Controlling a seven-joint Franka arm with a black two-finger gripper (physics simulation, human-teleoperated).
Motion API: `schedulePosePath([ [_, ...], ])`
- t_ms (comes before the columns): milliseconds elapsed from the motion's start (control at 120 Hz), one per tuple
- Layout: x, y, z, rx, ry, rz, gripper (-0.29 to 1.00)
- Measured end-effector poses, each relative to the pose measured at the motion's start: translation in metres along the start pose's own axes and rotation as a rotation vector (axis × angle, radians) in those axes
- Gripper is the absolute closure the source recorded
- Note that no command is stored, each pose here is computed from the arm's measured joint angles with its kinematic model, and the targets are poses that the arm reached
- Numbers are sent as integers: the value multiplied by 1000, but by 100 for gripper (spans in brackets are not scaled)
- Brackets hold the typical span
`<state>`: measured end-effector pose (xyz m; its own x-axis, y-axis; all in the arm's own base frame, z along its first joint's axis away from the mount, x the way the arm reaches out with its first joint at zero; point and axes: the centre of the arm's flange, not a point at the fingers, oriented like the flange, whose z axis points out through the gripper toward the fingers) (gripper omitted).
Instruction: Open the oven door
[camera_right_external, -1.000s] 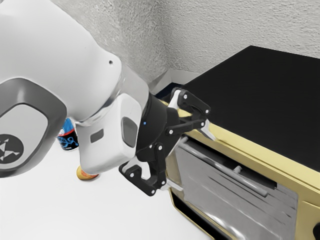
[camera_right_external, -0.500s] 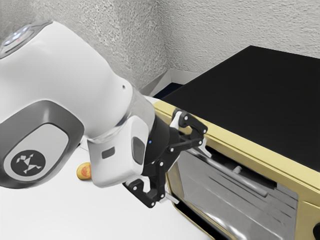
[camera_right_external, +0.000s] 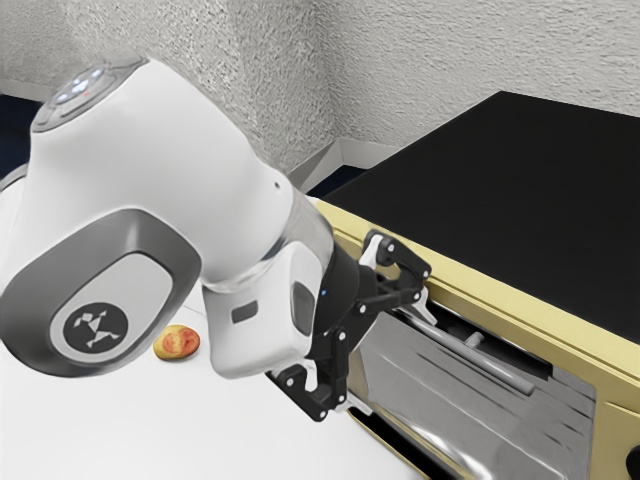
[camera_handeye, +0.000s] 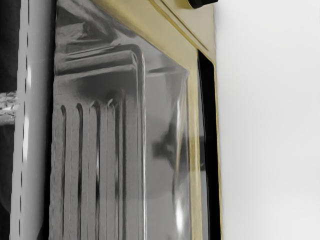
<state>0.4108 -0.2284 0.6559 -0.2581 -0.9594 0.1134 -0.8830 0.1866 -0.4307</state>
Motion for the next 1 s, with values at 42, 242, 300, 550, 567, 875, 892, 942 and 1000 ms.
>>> schedulePosePath([
  [42, 0, 0, 0, 0, 0, 0, 0],
  [242, 1, -3, 6, -12, 4, 2, -6],
  [300, 0, 2, 5, -17, -2, 4, -4],
  [550, 0, 117, -62, 82, -103, 22, 14],
  [567, 4, 144, -80, 121, -115, 35, 12],
  [875, -164, -88, -248, 125, -327, -456, 2],
  [892, -198, -95, -224, 76, -365, -564, 1],
  [942, -270, -94, -164, -51, -438, -804, 1],
  [1000, -325, -76, -103, -177, -465, -1002, 1],
])
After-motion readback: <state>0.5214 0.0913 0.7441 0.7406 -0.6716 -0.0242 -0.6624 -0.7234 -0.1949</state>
